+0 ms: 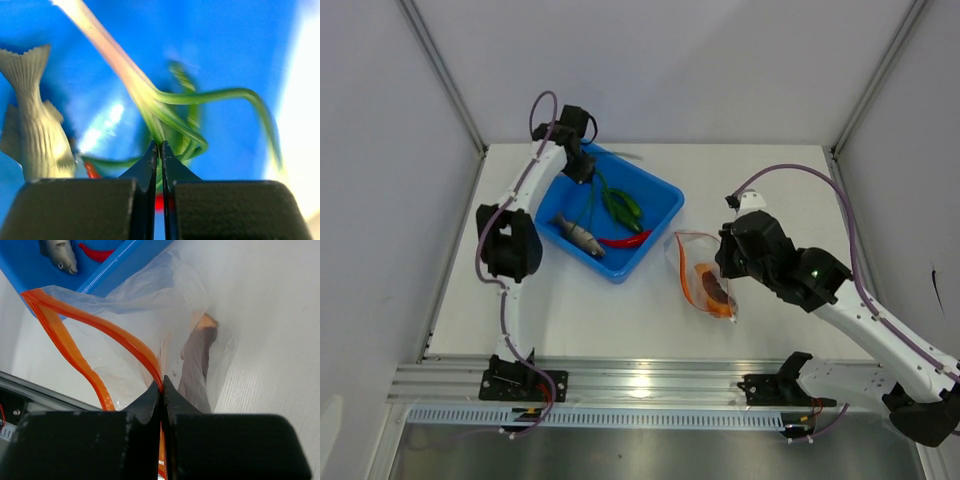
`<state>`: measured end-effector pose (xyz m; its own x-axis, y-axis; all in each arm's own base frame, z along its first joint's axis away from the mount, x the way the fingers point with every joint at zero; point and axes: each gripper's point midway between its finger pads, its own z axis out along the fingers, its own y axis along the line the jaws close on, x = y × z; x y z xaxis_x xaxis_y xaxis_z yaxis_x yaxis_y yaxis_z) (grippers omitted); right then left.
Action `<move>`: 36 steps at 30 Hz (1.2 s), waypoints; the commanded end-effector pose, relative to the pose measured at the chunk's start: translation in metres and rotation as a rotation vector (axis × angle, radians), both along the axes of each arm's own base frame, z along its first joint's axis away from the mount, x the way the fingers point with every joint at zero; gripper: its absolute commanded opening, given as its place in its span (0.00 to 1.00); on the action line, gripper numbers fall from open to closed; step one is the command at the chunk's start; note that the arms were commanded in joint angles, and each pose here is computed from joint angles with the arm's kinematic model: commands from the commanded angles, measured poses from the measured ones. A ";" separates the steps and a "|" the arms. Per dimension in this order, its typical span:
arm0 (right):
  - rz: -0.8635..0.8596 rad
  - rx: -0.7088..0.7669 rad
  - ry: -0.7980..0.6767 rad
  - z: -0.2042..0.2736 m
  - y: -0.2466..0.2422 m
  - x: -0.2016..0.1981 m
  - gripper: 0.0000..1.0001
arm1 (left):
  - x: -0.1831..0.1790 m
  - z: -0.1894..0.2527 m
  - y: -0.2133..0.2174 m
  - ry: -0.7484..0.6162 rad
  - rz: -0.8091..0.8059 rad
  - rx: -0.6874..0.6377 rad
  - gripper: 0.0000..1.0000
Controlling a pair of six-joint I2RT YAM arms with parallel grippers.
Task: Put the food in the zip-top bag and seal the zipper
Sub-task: Pick up the fake vegetable from the bin, then place the fake vegetable in the zipper food storage bag.
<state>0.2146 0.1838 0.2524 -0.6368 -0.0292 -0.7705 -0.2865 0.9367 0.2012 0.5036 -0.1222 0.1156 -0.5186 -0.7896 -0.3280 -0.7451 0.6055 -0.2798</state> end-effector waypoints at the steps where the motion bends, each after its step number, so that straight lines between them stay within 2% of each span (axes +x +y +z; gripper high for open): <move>1: -0.009 0.029 -0.057 0.016 0.006 0.012 0.00 | 0.006 0.125 -0.010 -0.312 -0.095 -0.028 0.01; 4: -0.016 0.012 -0.058 0.013 0.006 0.016 0.00 | -0.007 0.162 -0.016 -0.385 -0.141 -0.035 0.00; 7: -0.030 0.007 -0.058 0.014 0.006 0.022 0.00 | -0.025 0.173 -0.022 -0.395 -0.190 -0.022 0.00; 8: -0.034 0.014 -0.063 0.017 0.007 0.024 0.00 | -0.037 0.192 -0.025 -0.437 -0.210 -0.026 0.01; 10: -0.040 0.014 -0.061 0.017 0.009 0.029 0.00 | -0.051 0.188 -0.033 -0.444 -0.255 -0.033 0.01; 16: -0.085 0.001 -0.060 0.017 0.012 0.044 0.00 | -0.122 0.221 -0.052 -0.548 -0.437 -0.043 0.01; 17: -0.089 -0.004 -0.061 0.016 0.013 0.048 0.00 | -0.136 0.212 -0.061 -0.529 -0.497 -0.031 0.01; 18: -0.093 -0.006 -0.066 0.017 0.013 0.050 0.00 | -0.152 0.226 -0.062 -0.567 -0.521 -0.040 0.01; 20: -0.109 -0.021 -0.081 0.018 0.011 0.055 0.00 | -0.177 0.216 -0.073 -0.551 -0.588 -0.050 0.01; 21: -0.114 -0.031 -0.080 0.016 0.012 0.058 0.00 | -0.192 0.230 -0.073 -0.592 -0.607 -0.062 0.01; 26: -0.140 -0.048 -0.092 0.017 0.010 0.064 0.00 | -0.243 0.211 -0.086 -0.571 -0.728 -0.047 0.00; 28: -0.138 -0.030 -0.090 0.017 0.013 0.065 0.00 | -0.257 0.218 -0.098 -0.625 -0.794 -0.071 0.01; 29: -0.138 -0.018 -0.086 0.017 0.015 0.065 0.00 | -0.261 0.202 -0.101 -0.605 -0.817 -0.075 0.00; 31: -0.128 -0.004 -0.082 0.016 0.020 0.064 0.00 | -0.266 0.201 -0.107 -0.618 -0.826 -0.089 0.01; 36: -0.120 0.013 -0.086 0.016 0.032 0.062 0.00 | -0.265 0.186 -0.118 -0.591 -0.812 -0.032 0.01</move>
<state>0.2677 0.2031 0.2436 -0.6223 -0.0160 -0.7826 -0.1965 0.9710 0.1364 0.2291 -0.2305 0.2974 -0.7122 -0.2721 -0.6472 0.1421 0.8469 -0.5124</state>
